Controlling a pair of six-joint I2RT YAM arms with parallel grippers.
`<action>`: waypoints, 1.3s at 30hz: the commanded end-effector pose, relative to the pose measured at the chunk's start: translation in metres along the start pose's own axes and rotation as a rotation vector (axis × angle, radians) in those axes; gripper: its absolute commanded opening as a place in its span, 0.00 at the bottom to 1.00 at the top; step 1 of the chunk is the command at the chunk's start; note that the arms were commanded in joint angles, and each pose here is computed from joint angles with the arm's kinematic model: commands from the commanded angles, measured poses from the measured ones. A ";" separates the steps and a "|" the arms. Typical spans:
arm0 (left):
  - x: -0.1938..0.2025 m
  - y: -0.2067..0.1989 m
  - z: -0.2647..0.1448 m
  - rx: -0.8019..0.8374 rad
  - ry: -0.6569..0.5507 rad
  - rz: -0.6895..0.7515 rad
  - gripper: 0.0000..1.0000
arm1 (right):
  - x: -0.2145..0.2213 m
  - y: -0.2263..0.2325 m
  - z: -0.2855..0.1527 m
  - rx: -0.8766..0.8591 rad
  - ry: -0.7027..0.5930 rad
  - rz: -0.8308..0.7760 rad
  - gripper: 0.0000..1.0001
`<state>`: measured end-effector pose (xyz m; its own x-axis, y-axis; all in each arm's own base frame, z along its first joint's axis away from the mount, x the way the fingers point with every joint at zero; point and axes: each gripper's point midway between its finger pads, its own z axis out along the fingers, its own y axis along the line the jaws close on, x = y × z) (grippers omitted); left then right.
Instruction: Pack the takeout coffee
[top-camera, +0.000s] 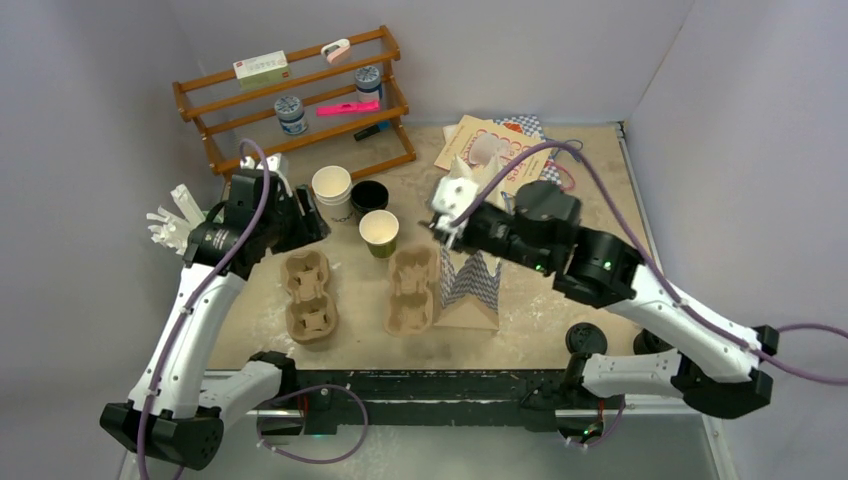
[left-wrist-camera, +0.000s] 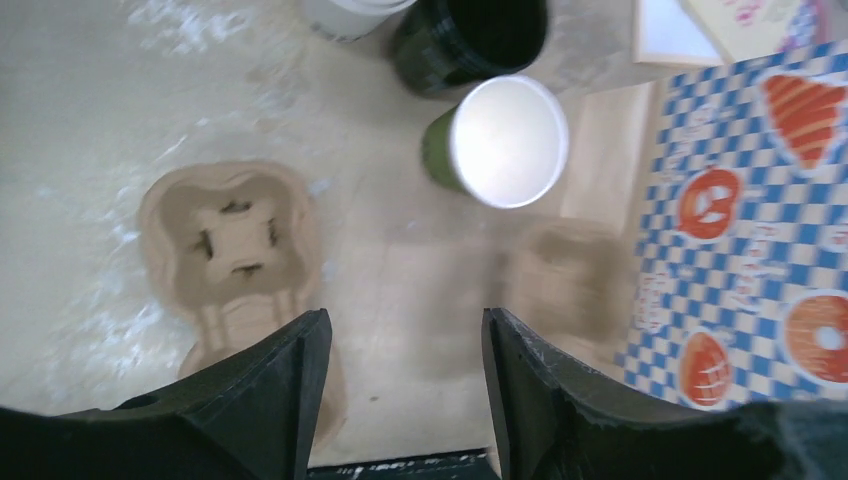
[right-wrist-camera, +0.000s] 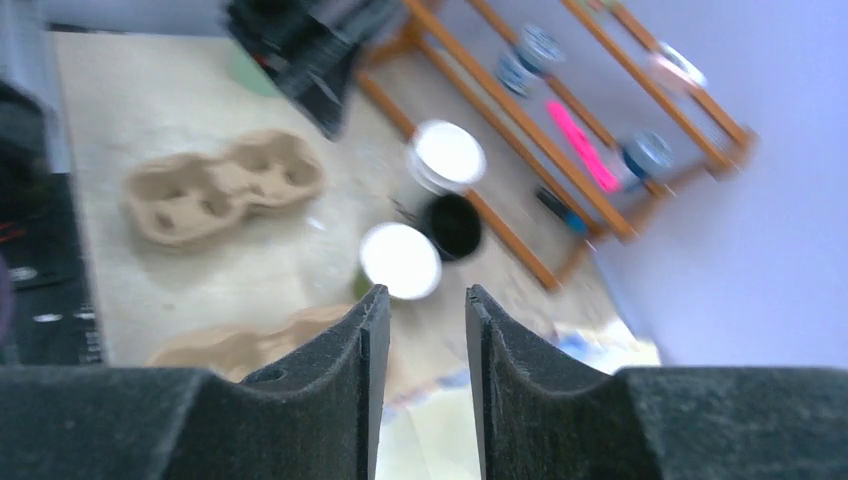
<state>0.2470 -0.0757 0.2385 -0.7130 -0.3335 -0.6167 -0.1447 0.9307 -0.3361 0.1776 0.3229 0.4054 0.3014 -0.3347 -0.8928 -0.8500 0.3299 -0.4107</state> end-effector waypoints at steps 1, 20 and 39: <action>-0.046 -0.059 -0.014 0.240 -0.110 -0.024 0.58 | 0.023 -0.054 -0.034 0.175 0.033 0.053 0.35; 0.122 -0.101 0.052 0.392 0.228 0.096 0.55 | 0.021 0.044 -0.038 -0.121 0.086 0.370 0.55; 0.207 -0.092 0.112 0.376 0.405 0.085 0.51 | 0.025 0.058 -0.025 -0.191 0.148 0.311 0.58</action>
<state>0.1931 -0.2338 0.0662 -0.9173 -0.1268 -0.3776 0.1104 0.8300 -0.5467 0.1248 0.3108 0.3413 -0.0755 -0.4177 -0.9055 -0.9610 0.2728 -0.0457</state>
